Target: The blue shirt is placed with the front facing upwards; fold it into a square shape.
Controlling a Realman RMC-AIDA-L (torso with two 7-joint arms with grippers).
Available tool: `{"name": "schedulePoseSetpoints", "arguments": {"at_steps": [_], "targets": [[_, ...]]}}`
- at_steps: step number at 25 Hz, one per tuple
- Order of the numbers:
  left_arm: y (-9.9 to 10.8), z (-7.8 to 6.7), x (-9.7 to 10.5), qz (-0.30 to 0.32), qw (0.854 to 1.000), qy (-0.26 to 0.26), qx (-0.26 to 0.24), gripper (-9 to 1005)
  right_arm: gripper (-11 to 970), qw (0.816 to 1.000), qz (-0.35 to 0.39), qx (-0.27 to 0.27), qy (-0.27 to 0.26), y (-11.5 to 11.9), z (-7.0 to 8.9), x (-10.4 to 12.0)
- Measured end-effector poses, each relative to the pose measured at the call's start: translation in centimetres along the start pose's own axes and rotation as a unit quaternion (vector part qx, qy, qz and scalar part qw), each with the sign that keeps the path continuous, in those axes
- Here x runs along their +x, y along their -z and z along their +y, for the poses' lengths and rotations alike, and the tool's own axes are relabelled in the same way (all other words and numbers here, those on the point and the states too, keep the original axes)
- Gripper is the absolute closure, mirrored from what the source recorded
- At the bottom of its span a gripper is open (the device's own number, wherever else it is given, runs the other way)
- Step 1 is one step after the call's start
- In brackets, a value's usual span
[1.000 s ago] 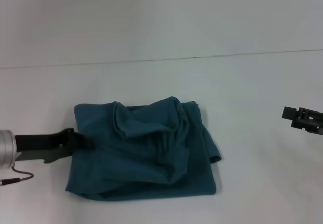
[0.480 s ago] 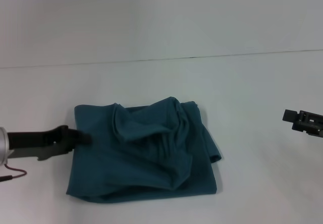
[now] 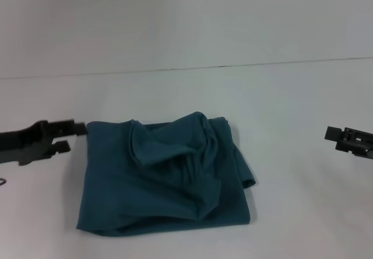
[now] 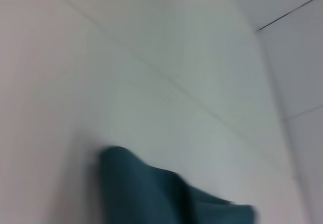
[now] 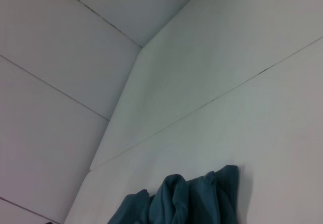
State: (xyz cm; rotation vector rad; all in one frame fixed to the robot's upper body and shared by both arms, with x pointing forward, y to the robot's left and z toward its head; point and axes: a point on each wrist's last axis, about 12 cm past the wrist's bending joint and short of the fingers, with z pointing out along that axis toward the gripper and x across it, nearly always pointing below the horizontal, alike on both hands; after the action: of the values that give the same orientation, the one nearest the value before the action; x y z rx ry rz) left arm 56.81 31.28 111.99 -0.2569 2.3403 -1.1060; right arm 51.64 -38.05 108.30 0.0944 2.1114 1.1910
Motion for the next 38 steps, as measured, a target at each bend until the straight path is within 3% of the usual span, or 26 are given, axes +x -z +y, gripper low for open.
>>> {"name": "schedulePoseSetpoints", "arguments": {"at_steps": [3, 6, 13, 22, 25, 30, 33, 38], "targets": [[-0.8, -0.1, 1.2, 0.002, 0.998, 0.035, 0.05, 338, 66, 1.0, 0.0, 0.0, 0.0, 0.0, 0.0, 0.0], [-2.0, 0.6, 2.5, 0.009, 0.995, 0.076, 0.064, 219, 68, 1.0, -0.001, 0.001, -0.001, -0.1, 0.0, 0.0], [-3.8, 2.8, 3.8, -0.014, 0.992, 0.116, 0.036, 219, 73, 1.0, -0.002, 0.001, 0.001, -0.1, 0.0, -0.1], [-4.3, 2.8, 3.8, -0.002, 0.994, 0.104, 0.021, 228, 80, 1.0, 0.001, -0.001, 0.006, -0.4, 0.2, -0.3], [-3.3, 2.6, 3.7, -0.004, 0.995, 0.09, 0.044, 229, 82, 1.0, 0.01, -0.014, 0.017, -0.6, 0.7, -0.6], [1.7, 1.7, 2.9, -0.041, 0.992, 0.043, 0.109, 229, 85, 0.992, 0.088, -0.063, 0.066, -2.1, 3.1, -2.2], [4.0, 1.6, 2.4, -0.041, 0.995, -0.008, 0.095, 229, 88, 0.983, 0.154, -0.042, 0.091, -4.4, 4.8, -4.4], [5.4, 1.6, 2.0, -0.025, 0.994, -0.093, 0.043, 229, 91, 0.97, 0.209, 0.02, 0.123, -8.9, 7.8, -8.0]]}}
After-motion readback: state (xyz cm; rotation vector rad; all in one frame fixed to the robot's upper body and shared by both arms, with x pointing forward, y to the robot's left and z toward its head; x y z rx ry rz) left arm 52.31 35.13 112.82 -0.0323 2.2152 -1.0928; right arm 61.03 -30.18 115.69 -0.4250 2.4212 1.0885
